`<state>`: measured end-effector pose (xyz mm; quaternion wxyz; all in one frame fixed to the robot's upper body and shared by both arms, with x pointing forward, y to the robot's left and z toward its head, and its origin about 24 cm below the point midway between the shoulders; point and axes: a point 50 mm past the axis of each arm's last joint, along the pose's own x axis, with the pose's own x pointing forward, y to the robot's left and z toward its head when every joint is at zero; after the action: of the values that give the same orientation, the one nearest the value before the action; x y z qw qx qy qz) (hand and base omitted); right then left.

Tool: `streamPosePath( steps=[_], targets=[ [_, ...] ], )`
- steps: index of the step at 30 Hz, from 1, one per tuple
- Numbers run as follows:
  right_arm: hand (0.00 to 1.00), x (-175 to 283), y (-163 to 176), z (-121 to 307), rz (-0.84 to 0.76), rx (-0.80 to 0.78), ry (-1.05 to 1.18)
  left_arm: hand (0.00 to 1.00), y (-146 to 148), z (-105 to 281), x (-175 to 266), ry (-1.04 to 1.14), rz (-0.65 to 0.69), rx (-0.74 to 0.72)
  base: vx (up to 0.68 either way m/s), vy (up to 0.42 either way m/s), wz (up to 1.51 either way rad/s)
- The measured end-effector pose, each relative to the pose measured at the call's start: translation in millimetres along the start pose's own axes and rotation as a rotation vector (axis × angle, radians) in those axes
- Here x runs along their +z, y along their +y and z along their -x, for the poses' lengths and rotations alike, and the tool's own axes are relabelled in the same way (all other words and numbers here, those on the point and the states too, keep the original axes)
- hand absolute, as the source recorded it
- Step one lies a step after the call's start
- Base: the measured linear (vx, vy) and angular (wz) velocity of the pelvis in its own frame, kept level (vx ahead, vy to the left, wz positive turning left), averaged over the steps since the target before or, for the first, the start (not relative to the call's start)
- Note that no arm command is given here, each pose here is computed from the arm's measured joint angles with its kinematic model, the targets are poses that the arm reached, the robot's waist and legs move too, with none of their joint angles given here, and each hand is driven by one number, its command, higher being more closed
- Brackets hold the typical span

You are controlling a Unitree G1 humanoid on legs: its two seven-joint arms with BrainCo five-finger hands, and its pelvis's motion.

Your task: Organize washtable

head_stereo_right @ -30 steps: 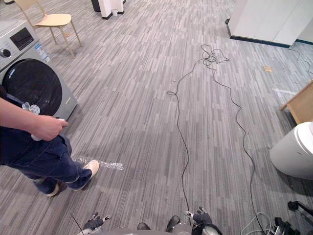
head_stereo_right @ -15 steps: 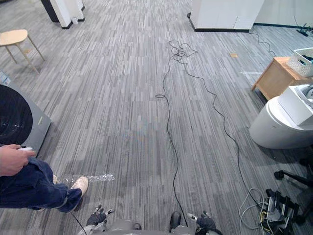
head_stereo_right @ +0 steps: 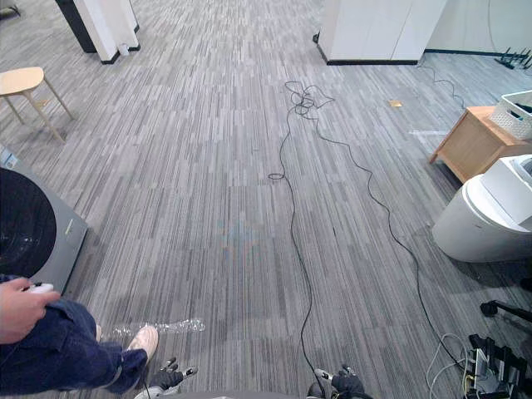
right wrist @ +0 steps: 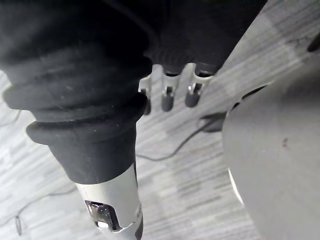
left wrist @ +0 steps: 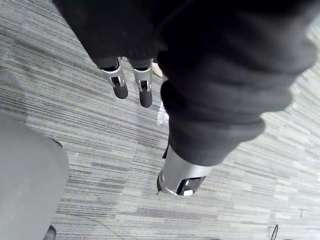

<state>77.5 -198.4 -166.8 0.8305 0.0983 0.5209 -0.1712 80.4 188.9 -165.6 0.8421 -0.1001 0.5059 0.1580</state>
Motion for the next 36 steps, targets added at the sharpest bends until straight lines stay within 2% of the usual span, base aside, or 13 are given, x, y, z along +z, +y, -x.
streamPosePath(
  steps=[1, 17, 22, 31, 36],
  targets=[
    [0.0, -11.2, 21.4, 1.4, -0.04, 0.048, 0.046, 0.0, 20.6, 1.2, 2.7, -0.012, 0.012, 0.041, 0.04, 0.019, -0.03],
    [0.0, 5.7, 16.7, -0.6, -0.002, 0.034, -0.034, 0.0, 14.7, 1.4, 13.3, -0.081, -0.012, 0.093, -0.02, -0.008, -0.02],
    [0.0, 7.2, 17.9, -0.8, 0.064, 0.042, -0.042, 0.0, 15.5, 1.5, 12.9, -0.081, -0.02, 0.099, -0.07, -0.035, -0.21],
    [0.0, 5.2, 22.0, -1.3, 0.049, 0.066, -0.013, 0.0, 16.5, 1.0, 14.2, -0.077, -0.02, 0.081, -0.01, -0.004, -0.04],
    [0.0, 13.1, 19.3, -3.2, -0.012, 0.054, -0.028, 0.0, 17.5, -0.8, 15.2, -0.057, -0.013, 0.084, 0.02, 0.038, 0.05]
  ],
)
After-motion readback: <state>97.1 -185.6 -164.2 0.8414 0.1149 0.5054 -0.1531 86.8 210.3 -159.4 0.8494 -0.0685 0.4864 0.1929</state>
